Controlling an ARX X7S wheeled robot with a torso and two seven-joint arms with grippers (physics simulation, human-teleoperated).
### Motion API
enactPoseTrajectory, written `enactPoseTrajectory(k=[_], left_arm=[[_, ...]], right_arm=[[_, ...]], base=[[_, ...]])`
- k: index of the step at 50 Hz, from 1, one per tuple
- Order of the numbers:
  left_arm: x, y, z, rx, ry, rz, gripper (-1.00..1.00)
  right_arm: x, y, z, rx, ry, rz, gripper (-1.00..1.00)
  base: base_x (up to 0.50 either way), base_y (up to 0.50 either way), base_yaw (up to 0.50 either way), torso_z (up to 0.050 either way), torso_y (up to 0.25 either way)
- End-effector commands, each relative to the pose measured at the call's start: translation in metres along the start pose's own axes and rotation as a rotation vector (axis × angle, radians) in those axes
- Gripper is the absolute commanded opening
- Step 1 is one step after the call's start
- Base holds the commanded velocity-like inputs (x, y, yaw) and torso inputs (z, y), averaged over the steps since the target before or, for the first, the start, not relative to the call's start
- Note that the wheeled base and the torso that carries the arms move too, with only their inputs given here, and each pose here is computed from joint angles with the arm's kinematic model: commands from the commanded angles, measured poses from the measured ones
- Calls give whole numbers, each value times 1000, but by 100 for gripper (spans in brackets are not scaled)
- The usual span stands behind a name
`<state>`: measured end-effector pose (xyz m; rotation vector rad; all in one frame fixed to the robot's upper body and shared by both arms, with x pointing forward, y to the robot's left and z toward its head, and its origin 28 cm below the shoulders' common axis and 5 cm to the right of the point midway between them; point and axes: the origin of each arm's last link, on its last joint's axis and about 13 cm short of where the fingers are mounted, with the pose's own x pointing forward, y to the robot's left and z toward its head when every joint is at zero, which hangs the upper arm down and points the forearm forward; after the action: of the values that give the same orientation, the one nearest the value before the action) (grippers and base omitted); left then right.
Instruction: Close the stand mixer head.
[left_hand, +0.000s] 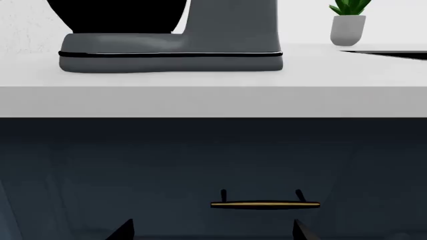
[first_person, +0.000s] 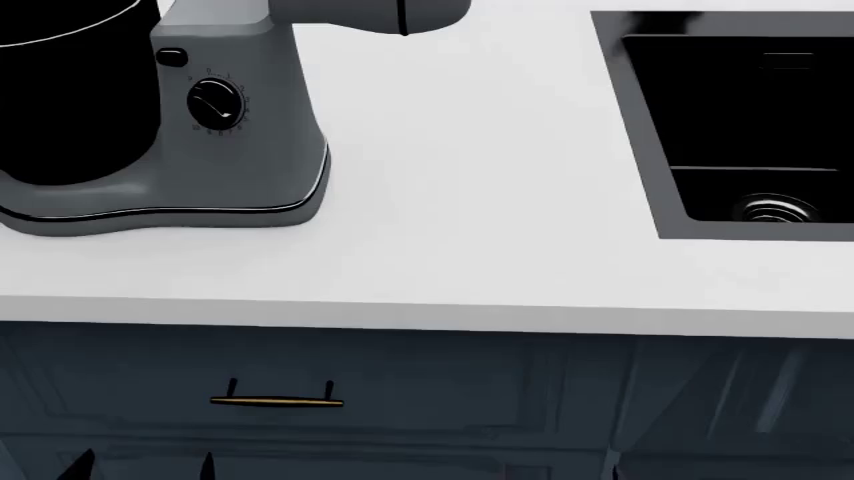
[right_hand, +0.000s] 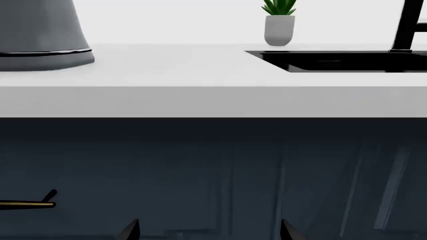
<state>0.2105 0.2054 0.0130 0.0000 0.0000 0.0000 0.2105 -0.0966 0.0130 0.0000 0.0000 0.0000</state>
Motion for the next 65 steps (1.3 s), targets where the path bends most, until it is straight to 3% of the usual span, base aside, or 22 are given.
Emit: enactPoseTrajectory(k=[1, 7, 9, 20, 26, 28, 36, 65], left_arm=[[0, 0, 1, 0, 0, 0, 100], [0, 0, -2, -4, 11, 11, 100], [0, 1, -1, -8, 4, 15, 100], [0, 0, 5, -34, -10, 25, 100], [3, 0, -1, -10, 17, 22, 100], [3, 0, 0, -45, -7, 16, 100], [0, 2, 3, -20, -29, 18, 100], [0, 2, 3, -28, -35, 7, 100]], right_arm=[[0, 0, 1, 0, 0, 0, 100], [-2, -3, 0, 6, 7, -20, 100], [-2, -1, 2, 46, 5, -17, 100], [-2, 1, 3, 6, 0, 0, 100], [-1, 0, 3, 9, -4, 0, 100], [-1, 0, 1, 7, -4, 1, 100], [-1, 0, 3, 7, -6, 0, 100], [-2, 0, 2, 19, 12, -4, 100]], base=[[0, 0, 0, 0, 0], [0, 0, 0, 0, 0], [0, 0, 0, 0, 0], [0, 0, 0, 0, 0], [0, 0, 0, 0, 0], [0, 0, 0, 0, 0], [0, 0, 0, 0, 0], [0, 0, 0, 50, 0]])
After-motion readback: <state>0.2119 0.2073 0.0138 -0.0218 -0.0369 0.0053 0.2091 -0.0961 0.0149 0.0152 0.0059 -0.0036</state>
